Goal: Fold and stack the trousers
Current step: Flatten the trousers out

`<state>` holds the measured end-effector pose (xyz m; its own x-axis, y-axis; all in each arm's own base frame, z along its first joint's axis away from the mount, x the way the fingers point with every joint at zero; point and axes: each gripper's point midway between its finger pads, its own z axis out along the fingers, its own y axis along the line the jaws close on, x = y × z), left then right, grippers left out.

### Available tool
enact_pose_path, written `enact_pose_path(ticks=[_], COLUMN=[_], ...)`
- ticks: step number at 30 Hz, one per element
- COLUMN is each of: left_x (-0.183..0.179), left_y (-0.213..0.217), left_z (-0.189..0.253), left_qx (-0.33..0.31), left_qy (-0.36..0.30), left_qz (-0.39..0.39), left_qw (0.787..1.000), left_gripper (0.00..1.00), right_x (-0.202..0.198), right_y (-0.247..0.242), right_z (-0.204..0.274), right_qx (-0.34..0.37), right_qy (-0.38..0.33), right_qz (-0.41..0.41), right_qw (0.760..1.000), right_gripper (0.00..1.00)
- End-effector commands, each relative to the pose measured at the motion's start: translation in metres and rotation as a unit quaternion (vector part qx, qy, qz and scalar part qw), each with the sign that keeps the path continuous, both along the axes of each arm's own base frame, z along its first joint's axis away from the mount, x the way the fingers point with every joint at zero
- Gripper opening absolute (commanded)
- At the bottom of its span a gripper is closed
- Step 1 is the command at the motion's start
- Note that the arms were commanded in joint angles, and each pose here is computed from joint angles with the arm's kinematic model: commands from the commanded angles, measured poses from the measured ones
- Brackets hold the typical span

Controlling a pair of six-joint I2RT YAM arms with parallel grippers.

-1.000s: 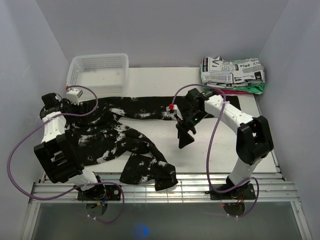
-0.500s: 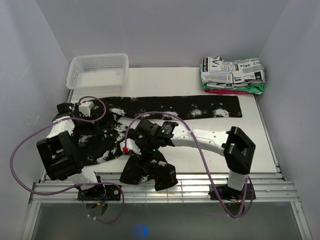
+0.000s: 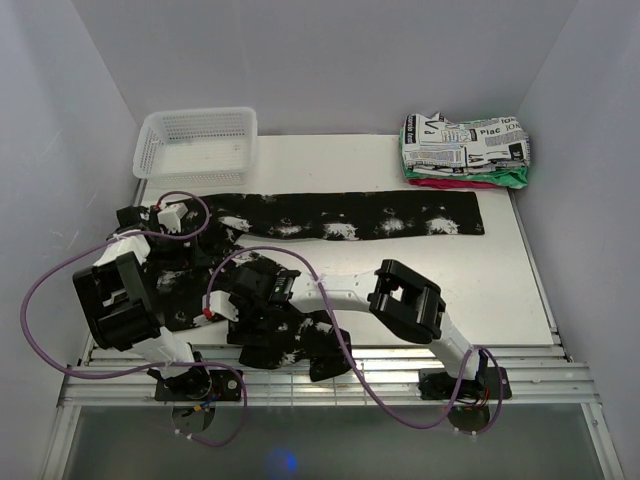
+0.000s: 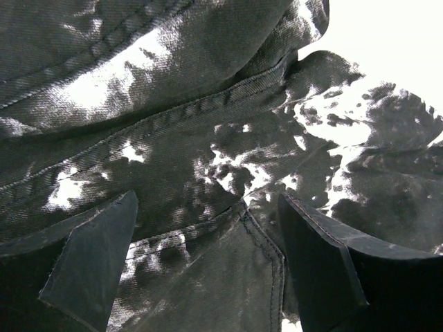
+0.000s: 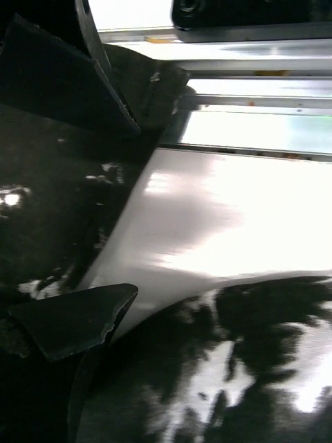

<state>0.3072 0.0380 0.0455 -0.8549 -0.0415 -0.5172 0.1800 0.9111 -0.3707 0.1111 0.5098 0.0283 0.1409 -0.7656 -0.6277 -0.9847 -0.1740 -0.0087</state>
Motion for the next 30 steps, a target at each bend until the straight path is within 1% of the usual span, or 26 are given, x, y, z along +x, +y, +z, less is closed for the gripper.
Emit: enact_pose_path(ticks=[1,3,5,6,8,9,10,11,12,13,15,17,18,19,20,21,22,23,24,25,26,27,29,30], left_x=[0.01,0.009,0.009,0.008,0.006,0.005,0.005,0.005,0.005,0.005,0.006,0.008,0.008,0.01,0.011,0.013,0.014,0.016,0.016,0.017,0.016,0.016,0.015,0.014], left_y=[0.0,0.001,0.003,0.005,0.012,0.013,0.018,0.019,0.021,0.023,0.025,0.03,0.031,0.033,0.034,0.035,0.035,0.036,0.037,0.037,0.037,0.039,0.04,0.042], left_z=[0.009,0.007,0.004,0.0,-0.008,-0.011,-0.016,-0.018,-0.019,-0.023,-0.027,-0.033,-0.034,-0.035,-0.035,-0.034,-0.034,-0.032,-0.032,-0.032,-0.032,-0.032,-0.034,-0.036], left_qx=[-0.006,-0.003,0.002,0.005,0.018,0.02,0.027,0.03,0.032,0.035,0.035,0.043,0.045,0.048,0.05,0.05,0.05,0.051,0.051,0.052,0.052,0.056,0.059,0.065], left_qy=[-0.025,-0.022,-0.017,-0.01,0.003,0.011,0.018,0.022,0.025,0.032,0.04,0.05,0.051,0.051,0.05,0.048,0.048,0.046,0.046,0.047,0.048,0.049,0.053,0.055], left_qz=[-0.002,0.001,0.004,0.005,0.015,0.017,0.022,0.024,0.027,0.031,0.037,0.044,0.045,0.047,0.047,0.047,0.048,0.049,0.05,0.05,0.05,0.054,0.056,0.058], left_qw=[1.0,1.0,1.0,1.0,1.0,1.0,0.999,0.999,0.999,0.998,0.998,0.997,0.997,0.996,0.996,0.996,0.996,0.996,0.996,0.996,0.996,0.996,0.995,0.995], left_gripper=[0.93,0.93,0.93,0.93,0.91,0.9,0.89,0.88,0.87,0.86,0.84,0.83,0.83,0.82,0.82,0.82,0.82,0.82,0.82,0.82,0.82,0.82,0.82,0.81], right_x=[0.004,0.0,-0.001,0.0,0.0,0.001,0.001,0.002,0.004,0.006,0.009,0.014,0.018,0.021,0.023,0.031,0.036,0.042,0.059,0.065,0.073,0.094,0.11,0.131], right_y=[0.015,0.003,-0.005,-0.01,-0.026,-0.03,-0.04,-0.042,-0.044,-0.045,-0.046,-0.042,-0.045,-0.046,-0.049,-0.06,-0.067,-0.075,-0.091,-0.108,-0.121,-0.148,-0.184,-0.211], right_z=[-0.002,-0.019,-0.026,-0.031,-0.037,-0.039,-0.041,-0.041,-0.039,-0.034,-0.025,0.003,0.011,0.035,0.047,0.055,0.081,0.094,0.101,0.126,0.136,0.156,0.166,0.171], right_qx=[0.008,-0.014,-0.018,-0.023,-0.037,-0.039,-0.046,-0.043,-0.044,-0.041,-0.038,-0.012,-0.011,0.009,0.017,0.012,0.032,0.04,0.04,0.055,0.058,0.072,0.076,0.079], right_qy=[-0.008,-0.008,-0.018,-0.023,-0.033,-0.041,-0.048,-0.054,-0.062,-0.066,-0.079,-0.096,-0.099,-0.107,-0.111,-0.112,-0.122,-0.127,-0.127,-0.134,-0.137,-0.154,-0.16,-0.165], right_qz=[-0.01,-0.001,0.003,0.002,0.008,0.009,0.015,0.017,0.016,0.016,0.023,0.031,0.032,0.033,0.034,0.034,0.029,0.024,0.01,0.0,-0.009,-0.036,-0.063,-0.098], right_qw=[1.0,1.0,1.0,0.999,0.999,0.998,0.998,0.997,0.997,0.997,0.996,0.995,0.995,0.994,0.993,0.993,0.992,0.991,0.991,0.989,0.989,0.985,0.982,0.978], right_gripper=[0.9,0.88,0.83,0.77,0.69,0.57,0.48,0.38,0.15,0.08,0.08,0.08,0.08,0.08,0.08,0.08,0.08,0.08,0.08,0.08,0.08,0.08,0.08,0.08])
